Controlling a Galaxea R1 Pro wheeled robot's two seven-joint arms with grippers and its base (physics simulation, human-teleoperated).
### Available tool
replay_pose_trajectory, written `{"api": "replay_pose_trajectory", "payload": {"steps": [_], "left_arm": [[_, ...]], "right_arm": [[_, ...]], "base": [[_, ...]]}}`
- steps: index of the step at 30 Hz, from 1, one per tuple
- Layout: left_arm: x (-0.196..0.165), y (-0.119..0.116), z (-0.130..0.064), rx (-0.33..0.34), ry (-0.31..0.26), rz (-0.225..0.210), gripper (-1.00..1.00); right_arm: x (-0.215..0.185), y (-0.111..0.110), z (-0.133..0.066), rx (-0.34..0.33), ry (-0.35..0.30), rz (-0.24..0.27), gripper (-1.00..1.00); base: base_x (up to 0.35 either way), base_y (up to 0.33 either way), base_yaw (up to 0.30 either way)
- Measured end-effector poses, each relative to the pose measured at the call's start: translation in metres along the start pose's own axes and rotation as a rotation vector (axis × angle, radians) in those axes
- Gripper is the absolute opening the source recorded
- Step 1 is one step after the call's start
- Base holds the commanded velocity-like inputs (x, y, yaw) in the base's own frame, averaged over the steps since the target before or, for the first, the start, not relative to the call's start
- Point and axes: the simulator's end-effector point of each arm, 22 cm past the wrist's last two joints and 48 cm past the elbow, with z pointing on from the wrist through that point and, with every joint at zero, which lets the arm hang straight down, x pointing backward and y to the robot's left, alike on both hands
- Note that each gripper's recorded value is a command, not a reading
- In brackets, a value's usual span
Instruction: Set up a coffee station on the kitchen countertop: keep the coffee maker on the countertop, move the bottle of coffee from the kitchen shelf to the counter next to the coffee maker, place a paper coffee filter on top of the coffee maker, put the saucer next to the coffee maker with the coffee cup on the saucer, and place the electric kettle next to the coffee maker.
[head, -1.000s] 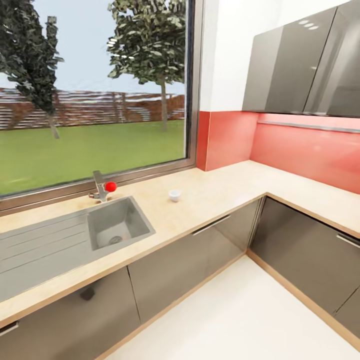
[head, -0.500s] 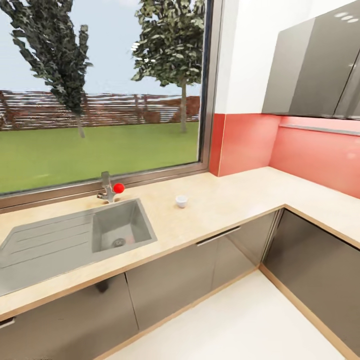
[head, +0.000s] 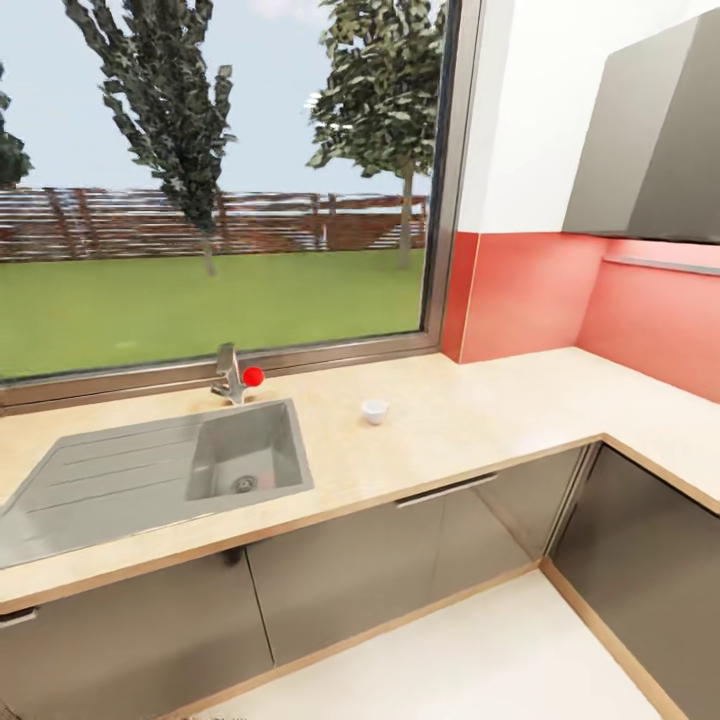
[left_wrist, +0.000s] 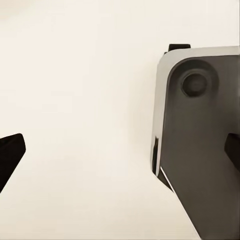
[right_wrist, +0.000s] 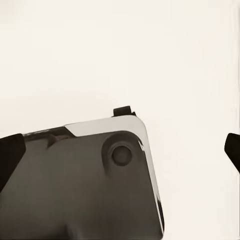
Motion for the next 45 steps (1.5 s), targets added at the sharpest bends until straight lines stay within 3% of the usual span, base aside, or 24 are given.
{"api": "replay_pose_trajectory", "payload": {"steps": [31,45], "left_arm": [[-0.0071,0.0015,-0.0005,-0.003,-0.019,-0.008,1.00],[-0.0077,0.0015,-0.0004,-0.003,-0.021,-0.009,1.00]], "right_arm": [[-0.0073,0.0012,-0.0012,-0.003,-0.018,0.000,1.00],[-0.0074,0.0013,-0.0010,-0.003,-0.018,-0.001,1.00]], "base": [[-0.008,-0.305,0.252],[-0.104,-0.122,0.261]]}}
